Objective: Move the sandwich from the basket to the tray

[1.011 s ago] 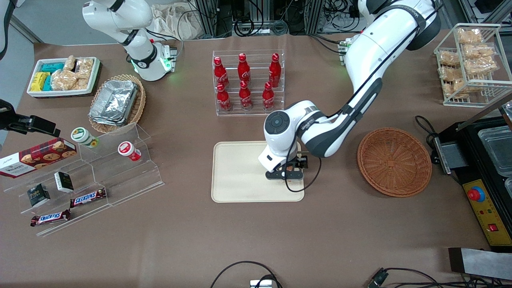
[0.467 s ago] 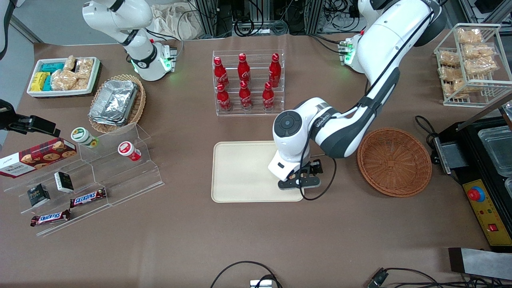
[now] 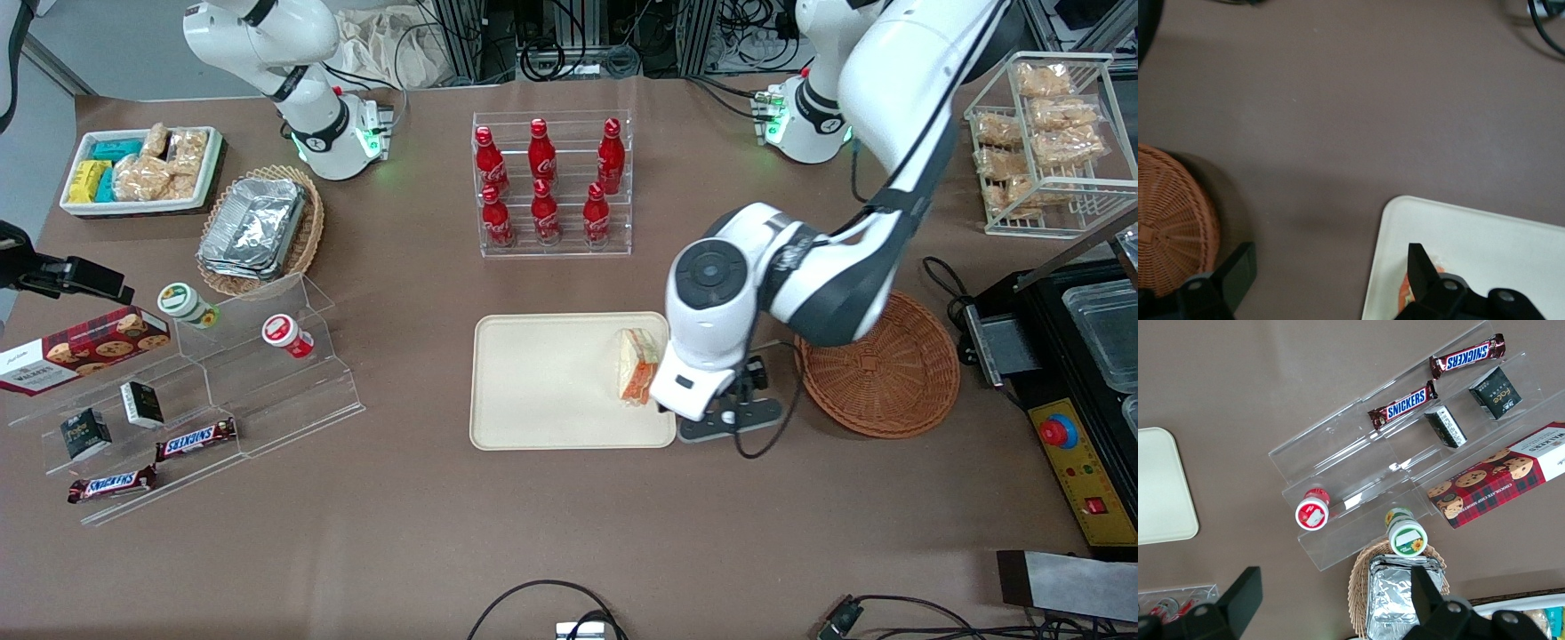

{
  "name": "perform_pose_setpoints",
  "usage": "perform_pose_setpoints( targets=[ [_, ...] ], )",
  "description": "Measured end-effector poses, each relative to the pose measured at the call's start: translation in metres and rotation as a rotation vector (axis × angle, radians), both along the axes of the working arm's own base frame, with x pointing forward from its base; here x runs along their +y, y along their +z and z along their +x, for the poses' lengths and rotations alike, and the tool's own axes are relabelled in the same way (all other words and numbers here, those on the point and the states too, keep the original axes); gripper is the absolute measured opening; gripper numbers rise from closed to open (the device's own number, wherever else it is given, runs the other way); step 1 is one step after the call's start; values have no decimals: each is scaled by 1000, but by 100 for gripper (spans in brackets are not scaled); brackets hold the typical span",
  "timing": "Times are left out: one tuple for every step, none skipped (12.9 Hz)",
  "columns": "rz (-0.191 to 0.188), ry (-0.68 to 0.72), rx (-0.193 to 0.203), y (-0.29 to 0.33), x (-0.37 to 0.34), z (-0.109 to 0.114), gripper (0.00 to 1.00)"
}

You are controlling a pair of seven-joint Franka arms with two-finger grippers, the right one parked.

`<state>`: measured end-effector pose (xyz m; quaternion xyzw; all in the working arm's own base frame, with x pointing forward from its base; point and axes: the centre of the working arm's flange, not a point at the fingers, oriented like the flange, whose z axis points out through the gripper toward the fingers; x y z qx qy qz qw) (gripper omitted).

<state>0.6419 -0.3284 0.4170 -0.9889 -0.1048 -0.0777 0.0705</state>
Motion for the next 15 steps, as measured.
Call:
perform_pose_setpoints(
  targets=[
    [-2, 9, 5, 10, 16, 5, 100],
    [2, 13, 13, 17, 31, 9, 100],
    [-6, 14, 24, 25, 47, 13, 100],
    [-21, 15, 29, 33, 63, 18, 100],
    [-32, 18, 30, 41, 78, 21, 100],
    [-35, 25, 29, 48, 92, 24, 100],
    [-36, 31, 29, 54, 102, 26, 100],
    [-38, 33, 32, 57, 110, 27, 100],
    [-39, 34, 37, 58, 116, 28, 100],
    [-46, 36, 45, 59, 122, 29, 100],
    [-54, 33, 51, 60, 128, 30, 100],
    [-60, 29, 54, 61, 132, 31, 100],
    [-60, 27, 58, 63, 134, 31, 100],
    [-57, 22, 61, 64, 135, 30, 100],
    [-54, 14, 63, 65, 136, 29, 100]
  ],
)
